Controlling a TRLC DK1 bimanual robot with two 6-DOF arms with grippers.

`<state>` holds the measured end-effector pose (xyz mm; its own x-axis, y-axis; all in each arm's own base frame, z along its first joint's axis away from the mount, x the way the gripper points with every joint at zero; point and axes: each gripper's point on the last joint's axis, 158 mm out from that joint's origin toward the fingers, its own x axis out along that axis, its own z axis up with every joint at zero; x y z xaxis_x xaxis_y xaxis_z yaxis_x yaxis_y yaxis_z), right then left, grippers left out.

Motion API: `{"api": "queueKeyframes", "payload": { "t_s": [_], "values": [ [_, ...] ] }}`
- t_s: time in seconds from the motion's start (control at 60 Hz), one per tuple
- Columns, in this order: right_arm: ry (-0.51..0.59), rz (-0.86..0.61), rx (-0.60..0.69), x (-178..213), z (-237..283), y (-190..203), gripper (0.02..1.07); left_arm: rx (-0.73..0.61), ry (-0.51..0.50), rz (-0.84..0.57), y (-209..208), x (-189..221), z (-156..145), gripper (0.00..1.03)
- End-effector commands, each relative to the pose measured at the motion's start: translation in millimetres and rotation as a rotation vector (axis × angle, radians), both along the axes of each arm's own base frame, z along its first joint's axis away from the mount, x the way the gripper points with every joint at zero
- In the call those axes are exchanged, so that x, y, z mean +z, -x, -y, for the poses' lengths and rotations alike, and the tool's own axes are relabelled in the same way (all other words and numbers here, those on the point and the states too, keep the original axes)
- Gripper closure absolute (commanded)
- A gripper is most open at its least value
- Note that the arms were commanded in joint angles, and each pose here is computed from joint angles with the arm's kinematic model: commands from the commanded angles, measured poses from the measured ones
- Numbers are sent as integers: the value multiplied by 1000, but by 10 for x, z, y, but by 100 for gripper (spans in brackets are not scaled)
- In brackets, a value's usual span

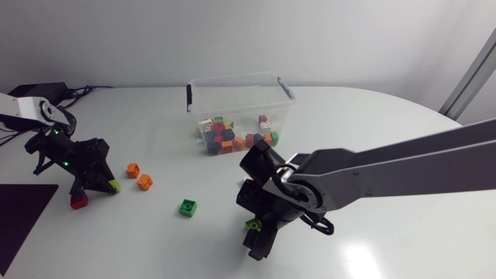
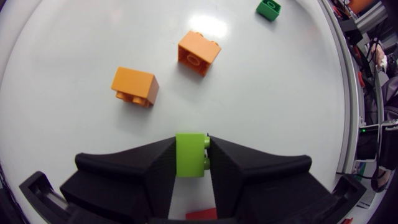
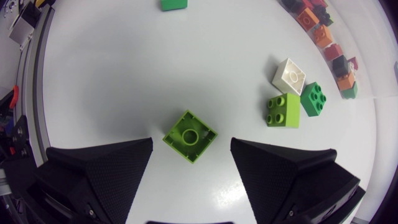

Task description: Place the duplo bricks in the container

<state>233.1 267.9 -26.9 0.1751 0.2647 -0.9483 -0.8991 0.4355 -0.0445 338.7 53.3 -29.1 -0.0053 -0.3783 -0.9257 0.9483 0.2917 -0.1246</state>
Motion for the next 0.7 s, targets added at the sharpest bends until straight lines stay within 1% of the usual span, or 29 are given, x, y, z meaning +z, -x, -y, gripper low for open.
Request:
{"api": "queueKeyframes", "payload": {
  "t_s": [0.0, 0.05, 0.15, 0.167, 0.25, 0.267, 0.283, 0.3, 0.367, 0.45, 0.5, 0.55, 0.6, 0.683],
  "values": [
    [9, -21, -5, -49, -48, 21, 19, -36, 16, 38, -25, 146, -18, 78],
    [16, -27, -5, -89, -55, 15, 21, -42, 14, 45, -14, 170, -14, 78],
    [20, -35, -16, -142, -77, -13, 21, -40, 14, 46, 2, 177, -24, 78],
    [22, -36, -21, -149, -77, -16, 23, -39, 13, 44, 9, 173, -30, 78],
    [23, -41, -36, -167, -78, -28, 37, -39, 16, 38, 35, 158, -25, 78],
    [22, -44, -40, -169, -76, -31, 41, -38, 17, 35, 46, 153, -27, 78],
    [24, -44, -45, -174, -65, -40, 47, -38, 18, 34, 54, 152, -23, 78],
    [25, -45, -47, -180, -64, -38, 50, -40, 18, 35, 57, 153, -22, 78],
    [28, -47, -60, -187, -44, -58, 59, -38, 18, 38, 66, 166, -21, 78],
    [32, -45, -73, -179, 0, -90, 66, -40, 16, 44, 95, 208, -10, 78],
    [28, -38, -82, -148, 18, -119, 73, -41, 13, 51, 113, 238, -3, 78],
    [20, -31, -93, -106, 38, -154, 76, -43, 16, 65, 120, 306, 26, 78],
    [26, -30, -105, -74, 83, -176, 76, -47, 21, 80, 115, 383, 60, 78],
    [9, -10, -123, 96, 138, -259, 76, -57, 35, 105, 112, 548, 165, 78]
  ]
}}
